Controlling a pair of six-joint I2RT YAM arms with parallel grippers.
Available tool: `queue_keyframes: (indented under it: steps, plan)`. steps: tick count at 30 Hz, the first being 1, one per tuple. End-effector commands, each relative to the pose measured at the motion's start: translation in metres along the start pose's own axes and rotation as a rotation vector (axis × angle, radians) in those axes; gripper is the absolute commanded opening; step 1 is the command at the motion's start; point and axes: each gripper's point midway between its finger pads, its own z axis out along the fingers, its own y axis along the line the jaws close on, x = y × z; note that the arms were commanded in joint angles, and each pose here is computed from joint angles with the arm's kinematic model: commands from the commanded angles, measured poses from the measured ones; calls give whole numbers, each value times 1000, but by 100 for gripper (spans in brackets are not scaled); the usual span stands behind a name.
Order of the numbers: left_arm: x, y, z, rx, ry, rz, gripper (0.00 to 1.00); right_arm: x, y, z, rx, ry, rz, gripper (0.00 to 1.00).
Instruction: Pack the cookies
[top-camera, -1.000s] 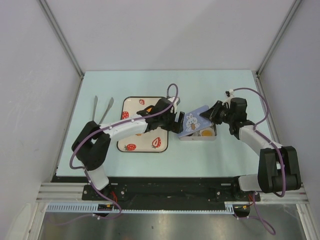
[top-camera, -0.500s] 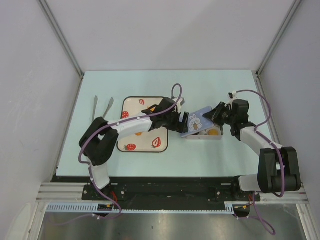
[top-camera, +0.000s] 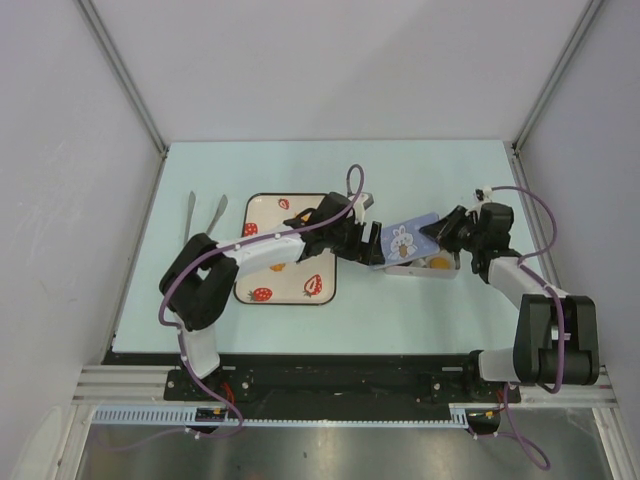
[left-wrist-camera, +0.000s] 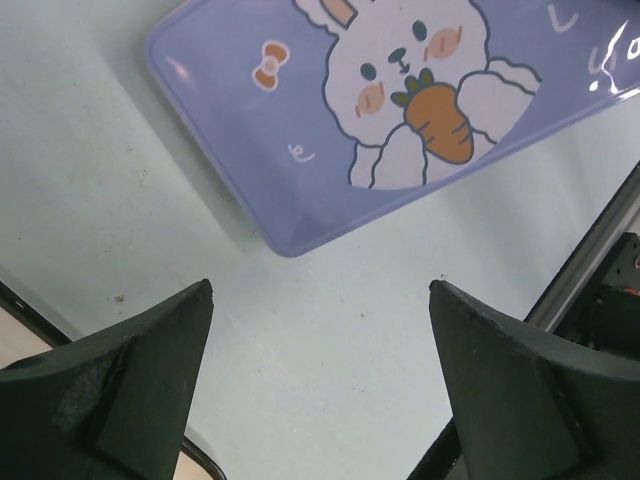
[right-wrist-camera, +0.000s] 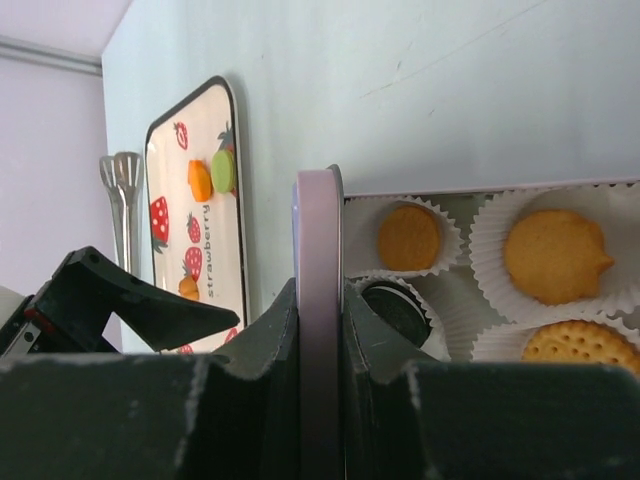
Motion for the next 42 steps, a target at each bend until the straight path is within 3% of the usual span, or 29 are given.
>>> queue_keyframes:
  steps: [1, 15, 42]
  plan:
    - [-24, -16, -2, 64, -55, -1, 93, -27, 21, -10, -122, -82, 11, 0]
    - [-33, -20, -3, 78, -67, 32, 94, -31, 31, -14, -320, -44, 124, 0]
    - [-63, -26, 30, 121, -57, 22, 97, -34, -29, -26, -247, -32, 152, 0]
